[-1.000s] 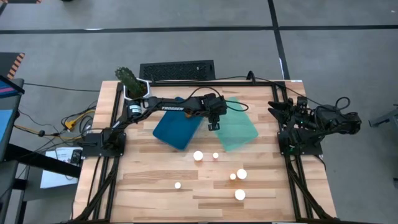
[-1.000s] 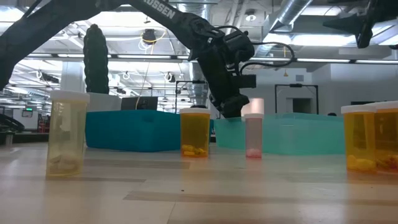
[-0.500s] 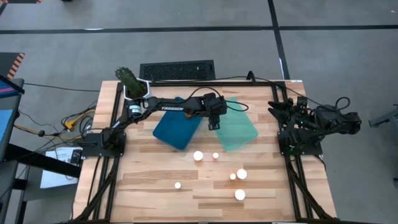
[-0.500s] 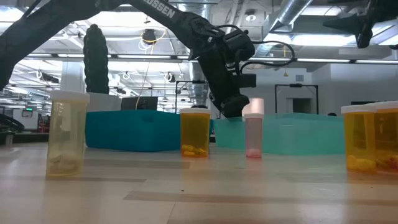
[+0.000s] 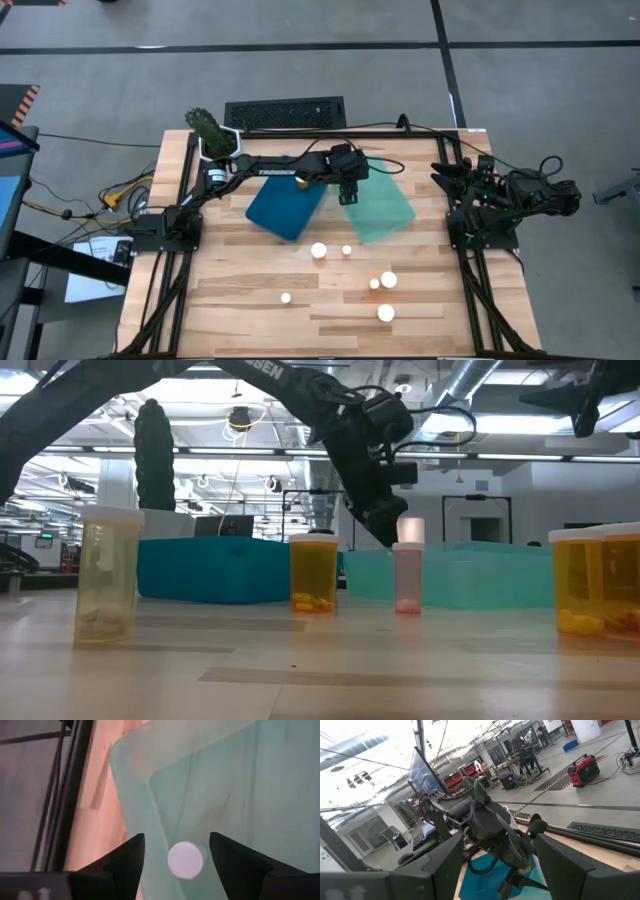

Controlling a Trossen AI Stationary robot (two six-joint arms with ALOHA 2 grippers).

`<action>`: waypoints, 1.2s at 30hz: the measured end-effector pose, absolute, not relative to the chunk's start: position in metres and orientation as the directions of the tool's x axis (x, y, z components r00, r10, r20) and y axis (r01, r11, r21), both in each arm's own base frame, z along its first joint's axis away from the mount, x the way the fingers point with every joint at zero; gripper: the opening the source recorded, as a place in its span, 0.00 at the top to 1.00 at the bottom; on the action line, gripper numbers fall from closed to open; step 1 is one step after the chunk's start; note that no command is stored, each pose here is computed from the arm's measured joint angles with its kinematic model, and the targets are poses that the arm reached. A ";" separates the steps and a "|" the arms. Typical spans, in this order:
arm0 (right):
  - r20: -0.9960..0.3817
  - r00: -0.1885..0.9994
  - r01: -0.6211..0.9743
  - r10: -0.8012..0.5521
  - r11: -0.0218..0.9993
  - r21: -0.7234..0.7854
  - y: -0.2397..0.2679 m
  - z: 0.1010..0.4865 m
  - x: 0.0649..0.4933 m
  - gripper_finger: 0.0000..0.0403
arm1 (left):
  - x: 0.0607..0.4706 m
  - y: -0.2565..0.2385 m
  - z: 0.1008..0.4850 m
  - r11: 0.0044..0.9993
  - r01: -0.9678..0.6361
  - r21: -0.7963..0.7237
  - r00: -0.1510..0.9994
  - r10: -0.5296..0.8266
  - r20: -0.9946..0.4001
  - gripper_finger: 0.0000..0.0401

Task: Pick and place medicine bottles into bin by pill shape (circle, oval)
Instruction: Put the pink pill bottle into the green bin

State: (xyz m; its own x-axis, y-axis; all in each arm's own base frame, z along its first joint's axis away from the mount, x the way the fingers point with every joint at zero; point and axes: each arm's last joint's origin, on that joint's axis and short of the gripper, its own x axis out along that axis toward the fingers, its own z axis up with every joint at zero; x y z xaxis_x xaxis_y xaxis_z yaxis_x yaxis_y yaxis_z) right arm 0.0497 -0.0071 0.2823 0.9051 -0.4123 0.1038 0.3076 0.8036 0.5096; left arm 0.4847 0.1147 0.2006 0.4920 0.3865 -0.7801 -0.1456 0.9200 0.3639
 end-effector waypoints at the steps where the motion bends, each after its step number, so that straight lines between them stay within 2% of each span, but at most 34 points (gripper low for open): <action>1: 0.104 0.905 0.307 -0.412 0.804 0.510 -0.007 0.282 0.050 0.35 | 0.484 0.115 0.204 0.919 -0.139 0.368 0.485 0.388 -0.784 0.46; 7: 0.104 0.905 0.308 -0.412 0.804 0.509 -0.007 0.282 0.050 0.35 | 0.481 0.114 0.232 0.919 -0.125 0.374 0.437 0.389 -0.811 0.46; 14: 0.104 0.905 0.307 -0.412 0.804 0.510 -0.007 0.282 0.050 0.35 | 0.477 0.096 0.279 0.968 -0.143 0.207 0.471 0.251 -0.846 0.46; 19: 0.105 0.913 0.291 -0.394 0.811 0.508 -0.007 0.282 0.050 0.35 | 0.477 0.058 0.305 0.990 -0.057 0.128 0.519 0.139 -0.843 0.46; 28: 0.101 0.926 0.269 -0.364 0.822 0.501 -0.006 0.282 0.050 0.35 | 0.472 -0.019 0.314 0.987 0.088 0.138 0.540 0.069 -0.839 0.46; 36: 0.057 0.931 0.285 -0.360 0.818 0.499 -0.006 0.277 0.051 0.35 | 0.478 -0.062 0.287 0.983 0.136 0.123 0.556 0.027 -0.831 0.46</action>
